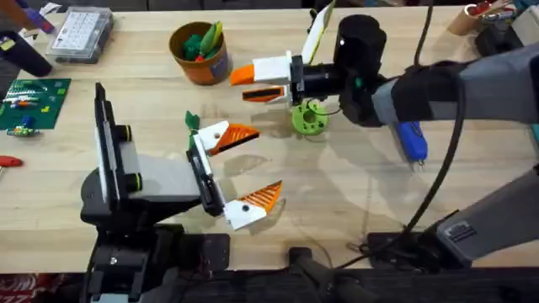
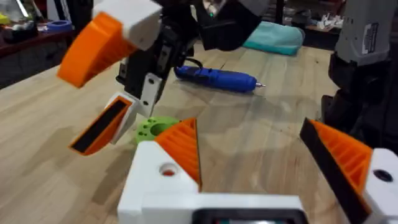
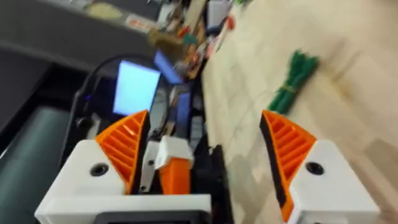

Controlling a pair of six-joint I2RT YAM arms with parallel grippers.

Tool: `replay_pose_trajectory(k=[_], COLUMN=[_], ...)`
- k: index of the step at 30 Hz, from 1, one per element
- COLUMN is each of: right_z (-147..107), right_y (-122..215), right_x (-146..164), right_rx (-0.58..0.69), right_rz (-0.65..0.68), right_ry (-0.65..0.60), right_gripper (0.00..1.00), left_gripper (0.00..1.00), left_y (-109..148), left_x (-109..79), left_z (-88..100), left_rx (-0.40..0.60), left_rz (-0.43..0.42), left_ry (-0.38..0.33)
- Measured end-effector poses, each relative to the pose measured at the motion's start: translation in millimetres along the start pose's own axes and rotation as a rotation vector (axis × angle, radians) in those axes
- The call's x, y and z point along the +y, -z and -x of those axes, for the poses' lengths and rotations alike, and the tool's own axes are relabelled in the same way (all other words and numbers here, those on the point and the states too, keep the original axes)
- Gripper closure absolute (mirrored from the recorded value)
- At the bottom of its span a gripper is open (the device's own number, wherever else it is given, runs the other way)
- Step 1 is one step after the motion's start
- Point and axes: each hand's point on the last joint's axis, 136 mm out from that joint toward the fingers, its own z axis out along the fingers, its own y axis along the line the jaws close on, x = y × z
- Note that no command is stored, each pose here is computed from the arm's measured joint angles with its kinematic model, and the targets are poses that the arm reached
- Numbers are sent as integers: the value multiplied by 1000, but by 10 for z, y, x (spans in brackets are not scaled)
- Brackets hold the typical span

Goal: Pick up the gripper from the table and insert it into the empty holder that is missing its gripper. Then pick up a screw, insert it into the mounting hole, and use the screwdriver to tighten it. Finally, clean up the table by picking up the vegetable and placing it into the bucket.

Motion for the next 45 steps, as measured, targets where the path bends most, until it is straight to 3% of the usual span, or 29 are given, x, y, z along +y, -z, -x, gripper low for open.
replay_pose_trajectory(k=[13, 22, 29, 38, 45], right_z=[301, 368, 224, -210, -473], right_y=[88, 641, 1056, 1597, 1867], right_x=[-254, 147, 393, 397, 428], right_rx=[69, 133, 189, 324, 415], right_rz=[-295, -567, -774, -1019, -1122], right_ry=[19, 157, 257, 212, 163], right_gripper=[5, 4, 4, 4, 4], left_gripper=[11, 11, 11, 11, 11], left_y=[0, 0, 0, 0, 0], left_x=[-4, -4, -4, -4, -4], left_z=[2, 2, 2, 2, 2], left_rx=[-1, -1, -1, -1, -1], left_rz=[-2, -2, -2, -3, -2], left_ry=[-1, -1, -1, -1, -1])
